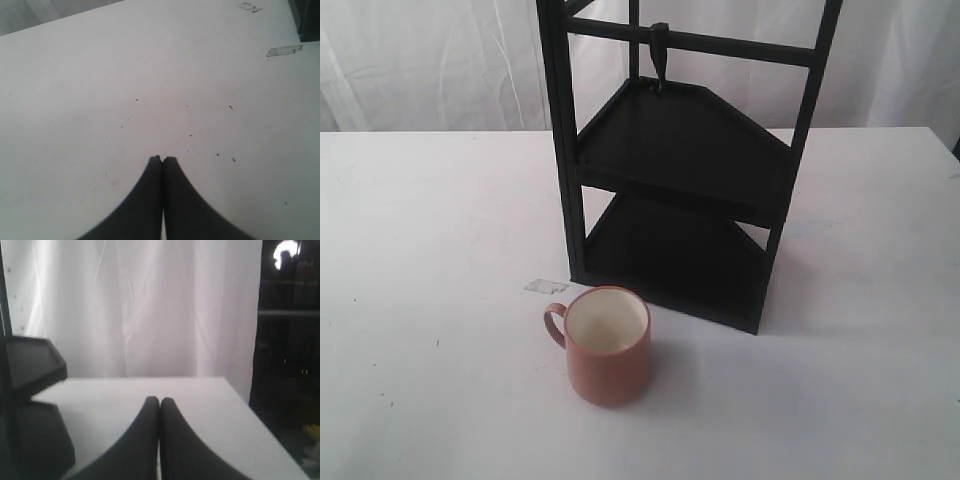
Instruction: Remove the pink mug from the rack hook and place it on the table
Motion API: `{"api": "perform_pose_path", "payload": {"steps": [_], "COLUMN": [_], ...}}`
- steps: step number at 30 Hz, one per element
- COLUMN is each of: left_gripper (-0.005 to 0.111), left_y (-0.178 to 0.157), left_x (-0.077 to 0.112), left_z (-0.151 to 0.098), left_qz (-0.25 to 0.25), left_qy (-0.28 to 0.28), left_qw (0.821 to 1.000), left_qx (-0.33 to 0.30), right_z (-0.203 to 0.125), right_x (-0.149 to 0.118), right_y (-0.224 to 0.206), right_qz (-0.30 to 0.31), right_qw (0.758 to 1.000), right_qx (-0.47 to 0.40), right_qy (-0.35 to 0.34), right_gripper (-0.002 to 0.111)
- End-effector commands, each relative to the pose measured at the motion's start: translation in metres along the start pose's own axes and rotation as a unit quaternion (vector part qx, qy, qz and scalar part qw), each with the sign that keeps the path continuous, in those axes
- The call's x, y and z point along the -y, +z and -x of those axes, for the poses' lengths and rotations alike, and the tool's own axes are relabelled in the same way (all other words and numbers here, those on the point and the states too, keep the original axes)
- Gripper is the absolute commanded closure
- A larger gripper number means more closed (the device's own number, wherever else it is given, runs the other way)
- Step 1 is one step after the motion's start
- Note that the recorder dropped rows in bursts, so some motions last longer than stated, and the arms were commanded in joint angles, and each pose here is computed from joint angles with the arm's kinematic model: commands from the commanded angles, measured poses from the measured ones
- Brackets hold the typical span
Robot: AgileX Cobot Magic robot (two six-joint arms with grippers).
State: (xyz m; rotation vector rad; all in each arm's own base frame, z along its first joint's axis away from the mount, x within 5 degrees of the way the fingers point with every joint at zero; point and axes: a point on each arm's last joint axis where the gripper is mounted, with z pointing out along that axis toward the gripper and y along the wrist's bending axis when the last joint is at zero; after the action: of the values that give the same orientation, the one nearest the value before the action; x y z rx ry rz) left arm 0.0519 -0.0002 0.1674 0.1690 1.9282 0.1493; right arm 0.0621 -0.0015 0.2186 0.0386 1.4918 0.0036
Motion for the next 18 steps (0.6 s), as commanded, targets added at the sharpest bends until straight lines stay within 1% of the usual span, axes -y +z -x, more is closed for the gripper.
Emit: {"api": "perform_pose_path", "payload": {"steps": [1, 2, 4, 6, 18], "left_gripper": [0.107, 0.107, 0.107, 0.107, 0.107], "left_y": [0.0002, 0.0002, 0.0002, 0.0002, 0.0002], "left_x": [0.0007, 0.0007, 0.0007, 0.0007, 0.0007], "left_z": [-0.0008, -0.0008, -0.0008, -0.0008, -0.0008], "left_qz": [-0.004, -0.004, -0.004, -0.004, -0.004], "left_qy": [-0.003, -0.003, -0.003, -0.003, -0.003], "left_qw": [1.0, 1.0, 1.0, 1.0, 1.0], "left_qx": [0.002, 0.002, 0.002, 0.002, 0.002], "right_z": [-0.0317, -0.0352, -0.0351, -0.0351, -0.0351], "right_x": [0.0011, 0.0021, 0.0044, 0.0052, 0.0052], "right_y": [-0.0102, -0.0113, -0.0114, -0.0115, -0.0115], "right_qz": [-0.012, -0.022, -0.043, -0.05, -0.05], "right_qw": [0.989, 0.986, 0.986, 0.985, 0.985], "right_qx": [-0.144, -0.164, -0.163, -0.163, -0.163], "right_qy": [0.001, 0.002, 0.004, 0.005, 0.005], "right_gripper": [0.108, 0.108, 0.108, 0.108, 0.108]}}
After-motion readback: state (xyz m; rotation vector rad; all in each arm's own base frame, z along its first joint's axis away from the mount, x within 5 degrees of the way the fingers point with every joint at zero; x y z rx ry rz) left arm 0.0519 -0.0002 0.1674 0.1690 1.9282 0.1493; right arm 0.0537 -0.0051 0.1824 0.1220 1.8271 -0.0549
